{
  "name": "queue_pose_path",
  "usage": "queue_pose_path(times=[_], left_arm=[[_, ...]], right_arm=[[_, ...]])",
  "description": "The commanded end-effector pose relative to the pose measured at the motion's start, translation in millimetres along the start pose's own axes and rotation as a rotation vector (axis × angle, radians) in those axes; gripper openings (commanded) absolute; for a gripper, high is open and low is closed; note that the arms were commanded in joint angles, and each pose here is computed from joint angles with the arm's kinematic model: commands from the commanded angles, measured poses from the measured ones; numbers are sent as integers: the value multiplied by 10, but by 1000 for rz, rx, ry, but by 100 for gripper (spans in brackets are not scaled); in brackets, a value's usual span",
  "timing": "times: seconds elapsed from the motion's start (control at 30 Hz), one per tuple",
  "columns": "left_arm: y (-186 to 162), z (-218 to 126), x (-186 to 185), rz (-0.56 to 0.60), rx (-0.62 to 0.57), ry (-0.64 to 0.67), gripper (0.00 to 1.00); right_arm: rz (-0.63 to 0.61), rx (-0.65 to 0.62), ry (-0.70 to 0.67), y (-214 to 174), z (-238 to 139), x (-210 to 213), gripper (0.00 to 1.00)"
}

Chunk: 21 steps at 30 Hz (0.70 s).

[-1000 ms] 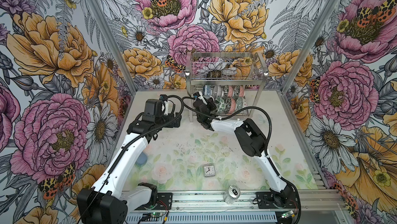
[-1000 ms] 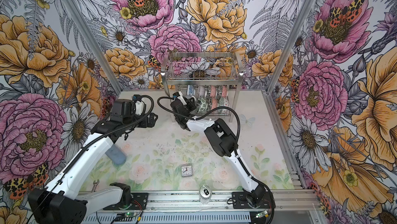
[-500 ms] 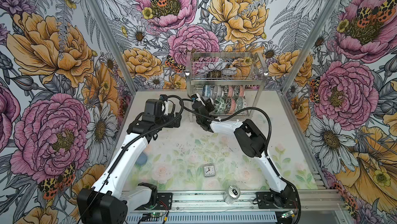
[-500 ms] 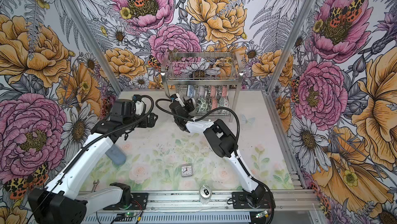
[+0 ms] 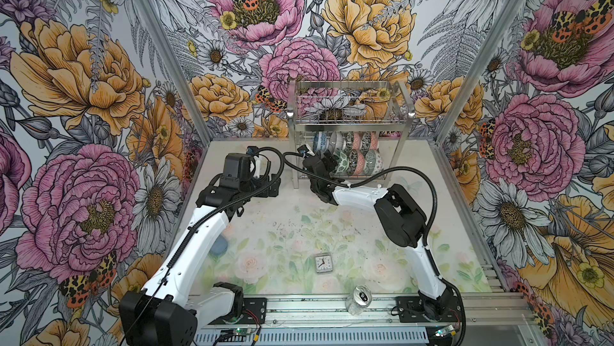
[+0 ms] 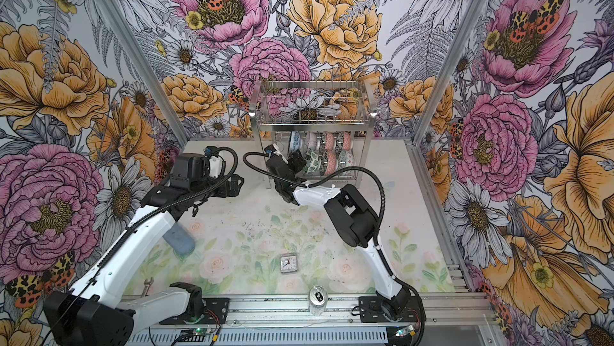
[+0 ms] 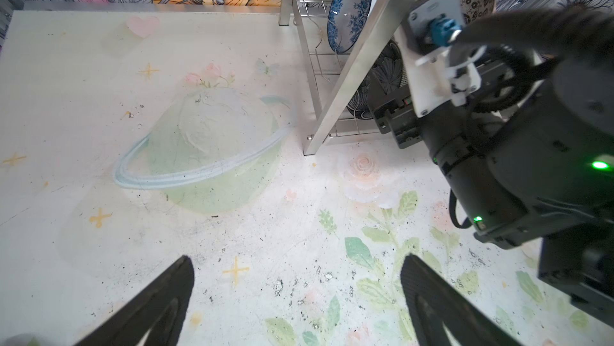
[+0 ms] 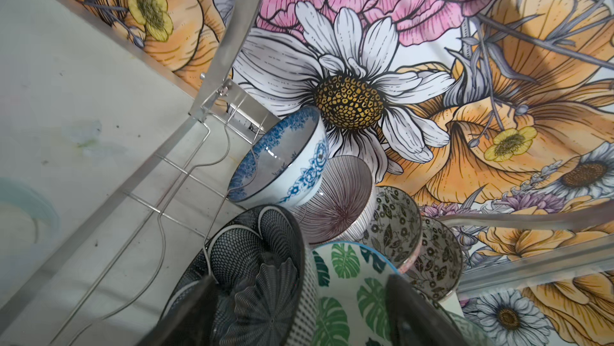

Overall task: Load the bowls into the dish rack
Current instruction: 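Open the right gripper and withdraw it from the rack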

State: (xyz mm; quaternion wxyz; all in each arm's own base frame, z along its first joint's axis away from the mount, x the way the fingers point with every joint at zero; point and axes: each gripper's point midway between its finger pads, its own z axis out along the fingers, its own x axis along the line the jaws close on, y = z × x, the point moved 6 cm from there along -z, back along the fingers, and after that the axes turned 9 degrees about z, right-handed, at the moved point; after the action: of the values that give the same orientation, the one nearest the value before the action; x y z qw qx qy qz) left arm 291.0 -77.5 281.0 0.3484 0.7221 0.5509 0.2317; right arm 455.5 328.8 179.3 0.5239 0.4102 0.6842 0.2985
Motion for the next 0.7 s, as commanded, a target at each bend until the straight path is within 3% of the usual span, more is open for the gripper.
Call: queue_pose_path(times=[0.0,0.07,0.3,0.47,0.57,0.67], left_arm=[[6,-16,7,2,-19,-11,99],[8,-18,7,4,-19,-8,99],[59,-44,34,13,-53,26,99],[119,-137,96,2,-149,102,99],[80,-192,250,-65,-220,242,99],[-48,-192,338,-75,-409,370,99]], right_arm=[[101,-100,71,321,-247,-209,94],[128,-122,101,315,-365,-301,100],[200,-144,168,164,-749,-657,100],[340,-173,179,-48,-1146,-1173,100],[485,-181,97,-349,-1357,-1650,100],[624,-163,-87,-864,-1507,-2157,100]])
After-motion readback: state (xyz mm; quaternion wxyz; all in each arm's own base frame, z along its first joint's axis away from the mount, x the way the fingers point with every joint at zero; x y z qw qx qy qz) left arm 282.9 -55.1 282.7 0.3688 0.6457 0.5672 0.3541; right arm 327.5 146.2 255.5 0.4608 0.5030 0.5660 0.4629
